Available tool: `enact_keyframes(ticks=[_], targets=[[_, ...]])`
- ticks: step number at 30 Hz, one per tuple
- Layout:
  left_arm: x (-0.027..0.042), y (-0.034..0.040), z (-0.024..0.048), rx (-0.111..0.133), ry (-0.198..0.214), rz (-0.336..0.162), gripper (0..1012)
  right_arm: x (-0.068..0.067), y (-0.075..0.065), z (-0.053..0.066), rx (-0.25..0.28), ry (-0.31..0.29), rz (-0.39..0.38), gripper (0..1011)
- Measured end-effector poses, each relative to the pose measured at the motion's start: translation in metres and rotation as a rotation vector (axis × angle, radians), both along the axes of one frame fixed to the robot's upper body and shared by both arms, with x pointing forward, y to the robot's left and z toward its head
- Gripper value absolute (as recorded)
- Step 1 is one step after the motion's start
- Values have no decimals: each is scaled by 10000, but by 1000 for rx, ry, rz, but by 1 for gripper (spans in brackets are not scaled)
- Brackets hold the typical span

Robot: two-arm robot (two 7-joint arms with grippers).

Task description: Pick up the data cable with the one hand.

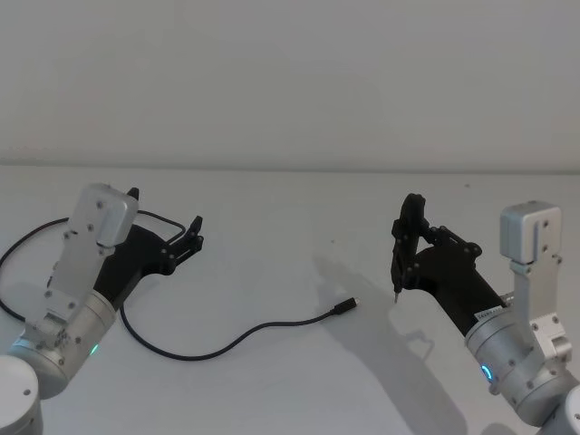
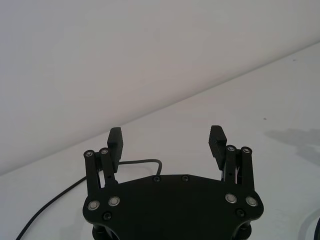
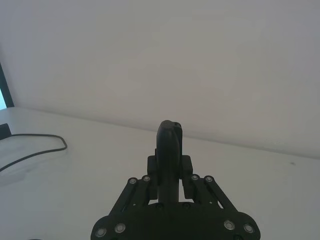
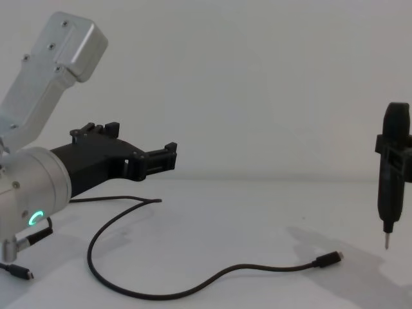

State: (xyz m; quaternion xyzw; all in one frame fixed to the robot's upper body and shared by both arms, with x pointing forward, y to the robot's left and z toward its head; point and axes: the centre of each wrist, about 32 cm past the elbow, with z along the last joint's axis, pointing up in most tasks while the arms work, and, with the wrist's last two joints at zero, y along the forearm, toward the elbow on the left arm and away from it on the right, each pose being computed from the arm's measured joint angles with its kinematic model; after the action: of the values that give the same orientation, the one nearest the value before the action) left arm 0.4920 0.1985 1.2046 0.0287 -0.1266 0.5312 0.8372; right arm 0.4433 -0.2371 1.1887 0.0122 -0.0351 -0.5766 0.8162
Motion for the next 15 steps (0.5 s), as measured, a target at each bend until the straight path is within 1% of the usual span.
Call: enact_keyframes(ticks=[15], targets=[[0, -1, -2, 0, 1, 0, 1001, 0, 0, 0, 0, 0, 0, 274]])
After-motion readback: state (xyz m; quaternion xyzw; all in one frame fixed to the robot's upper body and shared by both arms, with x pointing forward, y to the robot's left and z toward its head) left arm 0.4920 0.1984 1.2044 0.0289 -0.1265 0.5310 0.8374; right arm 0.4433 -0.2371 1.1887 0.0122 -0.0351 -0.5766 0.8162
